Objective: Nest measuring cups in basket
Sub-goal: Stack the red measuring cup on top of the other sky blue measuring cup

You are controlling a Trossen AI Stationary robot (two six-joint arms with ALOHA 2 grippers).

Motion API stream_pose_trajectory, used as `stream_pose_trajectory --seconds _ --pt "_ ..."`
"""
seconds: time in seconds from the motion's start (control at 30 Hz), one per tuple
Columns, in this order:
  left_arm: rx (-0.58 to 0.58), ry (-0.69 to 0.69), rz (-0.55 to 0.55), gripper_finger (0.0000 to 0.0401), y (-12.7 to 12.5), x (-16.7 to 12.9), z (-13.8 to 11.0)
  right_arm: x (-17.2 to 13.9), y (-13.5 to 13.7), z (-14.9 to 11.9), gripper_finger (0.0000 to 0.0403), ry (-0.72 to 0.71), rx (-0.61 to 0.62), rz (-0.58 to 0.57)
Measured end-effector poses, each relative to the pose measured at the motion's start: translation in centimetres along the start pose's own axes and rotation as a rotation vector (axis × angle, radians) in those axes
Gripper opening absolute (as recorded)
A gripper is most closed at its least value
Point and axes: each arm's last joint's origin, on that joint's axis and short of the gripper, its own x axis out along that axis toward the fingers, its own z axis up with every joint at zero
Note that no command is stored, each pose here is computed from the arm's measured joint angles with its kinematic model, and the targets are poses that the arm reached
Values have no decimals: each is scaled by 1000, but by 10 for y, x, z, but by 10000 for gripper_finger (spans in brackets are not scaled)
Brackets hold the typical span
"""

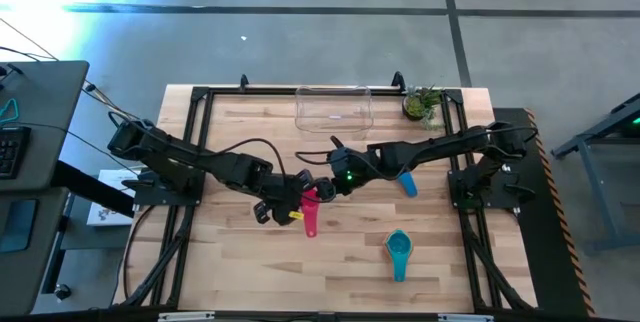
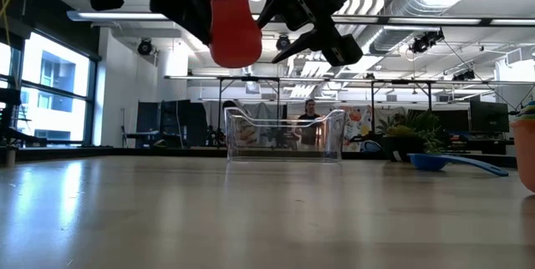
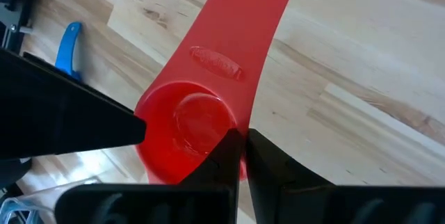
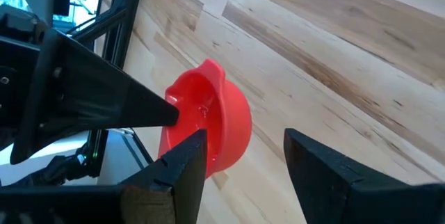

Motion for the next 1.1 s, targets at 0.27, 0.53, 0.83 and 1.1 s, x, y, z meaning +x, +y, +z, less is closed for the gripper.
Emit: stream_pose_trajectory --seconds 0.27,0.53,0.83,1.1 --pt "-17 10 7 7 0 0 0 0 0 0 183 -13 27 -1" --pt "-31 13 13 7 0 0 0 0 2 1 183 -23 41 19" --pt "-21 11 20 7 1 0 0 0 3 1 183 -14 21 32" --pt "-14 9 21 7 1 0 0 0 3 2 183 -24 -8 29"
